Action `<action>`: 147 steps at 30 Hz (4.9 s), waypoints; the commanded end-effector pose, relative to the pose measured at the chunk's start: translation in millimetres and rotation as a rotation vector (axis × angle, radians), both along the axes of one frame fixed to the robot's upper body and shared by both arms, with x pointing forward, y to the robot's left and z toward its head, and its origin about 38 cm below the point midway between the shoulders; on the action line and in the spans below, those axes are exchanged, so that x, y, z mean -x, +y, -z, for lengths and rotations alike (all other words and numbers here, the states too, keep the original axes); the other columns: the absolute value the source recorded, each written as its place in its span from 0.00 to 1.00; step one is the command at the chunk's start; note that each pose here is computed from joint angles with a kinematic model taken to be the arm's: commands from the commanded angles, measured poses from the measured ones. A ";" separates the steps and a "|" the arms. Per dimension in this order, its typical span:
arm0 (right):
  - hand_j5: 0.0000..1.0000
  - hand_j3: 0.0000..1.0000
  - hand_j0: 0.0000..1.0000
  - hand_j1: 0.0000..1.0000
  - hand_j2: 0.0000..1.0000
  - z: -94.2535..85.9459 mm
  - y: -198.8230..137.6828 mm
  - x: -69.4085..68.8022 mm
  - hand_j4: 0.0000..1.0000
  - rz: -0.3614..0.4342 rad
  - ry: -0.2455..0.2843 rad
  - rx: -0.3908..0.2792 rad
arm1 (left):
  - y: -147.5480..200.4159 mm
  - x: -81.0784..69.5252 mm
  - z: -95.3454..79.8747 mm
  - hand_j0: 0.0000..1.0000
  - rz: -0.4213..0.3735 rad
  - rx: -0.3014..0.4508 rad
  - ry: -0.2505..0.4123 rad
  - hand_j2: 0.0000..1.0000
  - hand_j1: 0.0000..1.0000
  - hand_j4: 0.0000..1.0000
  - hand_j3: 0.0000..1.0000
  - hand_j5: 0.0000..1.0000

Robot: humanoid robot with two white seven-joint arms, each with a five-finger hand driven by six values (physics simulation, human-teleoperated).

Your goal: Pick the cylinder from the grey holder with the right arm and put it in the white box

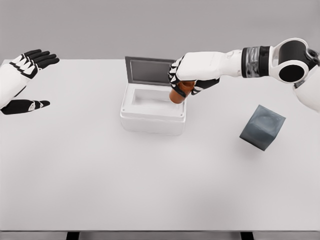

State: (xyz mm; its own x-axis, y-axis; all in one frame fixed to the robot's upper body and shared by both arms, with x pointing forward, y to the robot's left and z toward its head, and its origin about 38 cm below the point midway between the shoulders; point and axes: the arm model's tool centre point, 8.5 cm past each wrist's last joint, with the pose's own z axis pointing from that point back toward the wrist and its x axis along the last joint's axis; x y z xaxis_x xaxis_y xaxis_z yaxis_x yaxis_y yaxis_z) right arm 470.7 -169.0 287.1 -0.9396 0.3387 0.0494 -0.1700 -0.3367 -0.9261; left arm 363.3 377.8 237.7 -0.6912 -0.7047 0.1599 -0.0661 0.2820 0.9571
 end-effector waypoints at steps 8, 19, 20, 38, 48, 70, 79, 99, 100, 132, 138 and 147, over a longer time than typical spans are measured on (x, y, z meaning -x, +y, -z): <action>0.19 0.19 0.19 0.19 0.19 -0.7 -0.6 -1.2 0.19 0.006 -0.005 0.004 | 0.4 0.1 -0.7 1.00 0.000 0.005 0.000 1.00 1.00 1.00 1.00 1.00; 0.21 0.21 0.21 0.21 0.21 2.0 4.0 0.4 0.21 -0.008 -0.002 0.020 | 0.4 0.1 -0.7 1.00 0.000 0.005 0.000 1.00 1.00 1.00 1.00 1.00; 0.22 0.22 0.22 0.22 0.22 2.0 4.0 0.4 0.22 -0.008 -0.002 0.020 | -0.1 0.2 -1.0 1.00 0.002 0.005 -0.001 1.00 1.00 1.00 1.00 1.00; 0.95 0.95 0.95 0.95 0.95 -33.9 18.9 20.4 0.95 -0.086 -0.167 0.062 | 0.0 0.4 -0.4 1.00 0.002 0.005 0.001 1.00 1.00 1.00 1.00 1.00; 1.00 1.00 1.00 1.00 1.00 -171.1 -114.7 64.1 1.00 0.157 -0.492 -0.123 | -1.7 -0.4 -1.5 1.00 0.006 0.010 -0.002 1.00 1.00 1.00 1.00 1.00; 1.00 1.00 1.00 1.00 1.00 -86.6 -182.3 68.0 1.00 0.350 -0.292 -0.219 | -88.6 -84.0 47.6 1.00 0.174 0.183 0.337 1.00 1.00 1.00 1.00 1.00; 1.00 1.00 1.00 1.00 1.00 -63.3 -170.9 63.2 1.00 0.325 -0.228 -0.160 | -85.2 -106.7 56.8 1.00 0.174 0.375 0.572 1.00 1.00 1.00 1.00 1.00; 1.00 1.00 1.00 1.00 1.00 -41.4 -140.2 75.2 1.00 0.219 -0.176 -0.080 | -77.4 -155.7 13.7 1.00 0.192 0.446 0.766 1.00 1.00 1.00 1.00 1.00; 1.00 1.00 1.00 1.00 1.00 -57.2 -136.5 82.6 1.00 0.194 -0.216 -0.082 | -76.1 -158.3 13.1 1.00 0.175 0.457 0.773 1.00 1.00 1.00 1.00 1.00; 1.00 1.00 1.00 1.00 1.00 3.5 -109.7 89.3 1.00 0.229 -0.084 -0.479 | -138.9 -162.9 54.9 1.00 0.227 0.378 0.826 1.00 1.00 1.00 1.00 1.00; 1.00 1.00 1.00 1.00 1.00 24.8 -134.1 103.1 1.00 0.297 -0.018 -0.529 | -138.2 -161.9 54.8 1.00 0.235 0.373 0.819 1.00 1.00 1.00 1.00 1.00; 1.00 1.00 1.00 1.00 1.00 25.5 -133.8 103.2 1.00 0.298 -0.017 -0.530 | -137.7 -157.9 53.6 1.00 0.272 0.364 0.788 1.00 1.00 1.00 1.00 1.00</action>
